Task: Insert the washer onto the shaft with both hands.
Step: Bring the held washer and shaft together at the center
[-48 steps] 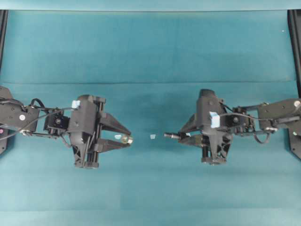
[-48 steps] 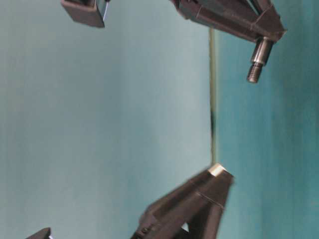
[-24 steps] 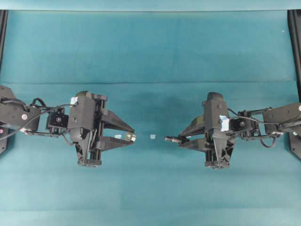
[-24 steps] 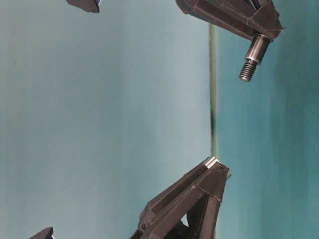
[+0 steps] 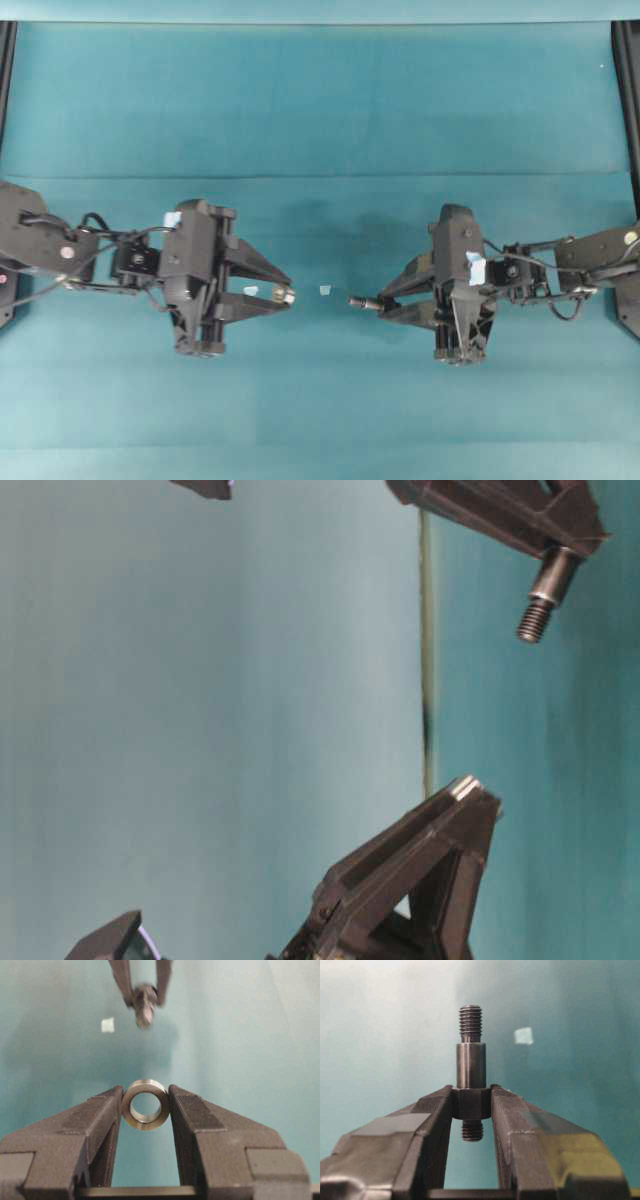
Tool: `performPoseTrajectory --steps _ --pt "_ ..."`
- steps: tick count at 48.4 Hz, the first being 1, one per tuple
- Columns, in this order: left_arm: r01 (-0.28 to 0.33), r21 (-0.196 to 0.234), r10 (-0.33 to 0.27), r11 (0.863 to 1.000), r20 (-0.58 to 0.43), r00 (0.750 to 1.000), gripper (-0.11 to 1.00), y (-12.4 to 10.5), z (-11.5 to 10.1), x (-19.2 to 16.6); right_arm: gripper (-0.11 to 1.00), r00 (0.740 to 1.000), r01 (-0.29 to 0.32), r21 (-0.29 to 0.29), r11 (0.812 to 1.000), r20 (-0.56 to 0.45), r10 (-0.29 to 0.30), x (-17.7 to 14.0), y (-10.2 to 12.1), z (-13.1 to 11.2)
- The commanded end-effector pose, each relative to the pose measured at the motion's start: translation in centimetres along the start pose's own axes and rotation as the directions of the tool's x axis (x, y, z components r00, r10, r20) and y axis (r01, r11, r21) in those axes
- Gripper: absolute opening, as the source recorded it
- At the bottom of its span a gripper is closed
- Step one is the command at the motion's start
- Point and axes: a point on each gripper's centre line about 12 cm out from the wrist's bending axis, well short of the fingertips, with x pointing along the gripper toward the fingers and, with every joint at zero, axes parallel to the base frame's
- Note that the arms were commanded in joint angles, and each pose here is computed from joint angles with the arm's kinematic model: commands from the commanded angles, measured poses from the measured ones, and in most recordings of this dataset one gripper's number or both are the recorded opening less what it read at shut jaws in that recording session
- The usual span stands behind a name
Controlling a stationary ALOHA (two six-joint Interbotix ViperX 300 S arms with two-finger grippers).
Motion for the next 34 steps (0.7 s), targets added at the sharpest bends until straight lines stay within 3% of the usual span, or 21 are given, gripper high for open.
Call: performPoseTrajectory --steps 1,34 --pt "0.002 -0.004 -0.002 1.0 0.032 0.999 0.37 -0.1 0.9 0.6 0.0 0.999 -0.015 0.014 1.0 0.039 0.014 0.2 0.4 0.5" --pt "0.004 -0.003 -0.004 1.0 0.057 0.998 0.37 -0.1 1.9 2.5 0.0 0.996 -0.025 0.02 0.999 0.084 0.023 0.6 0.6 0.9"
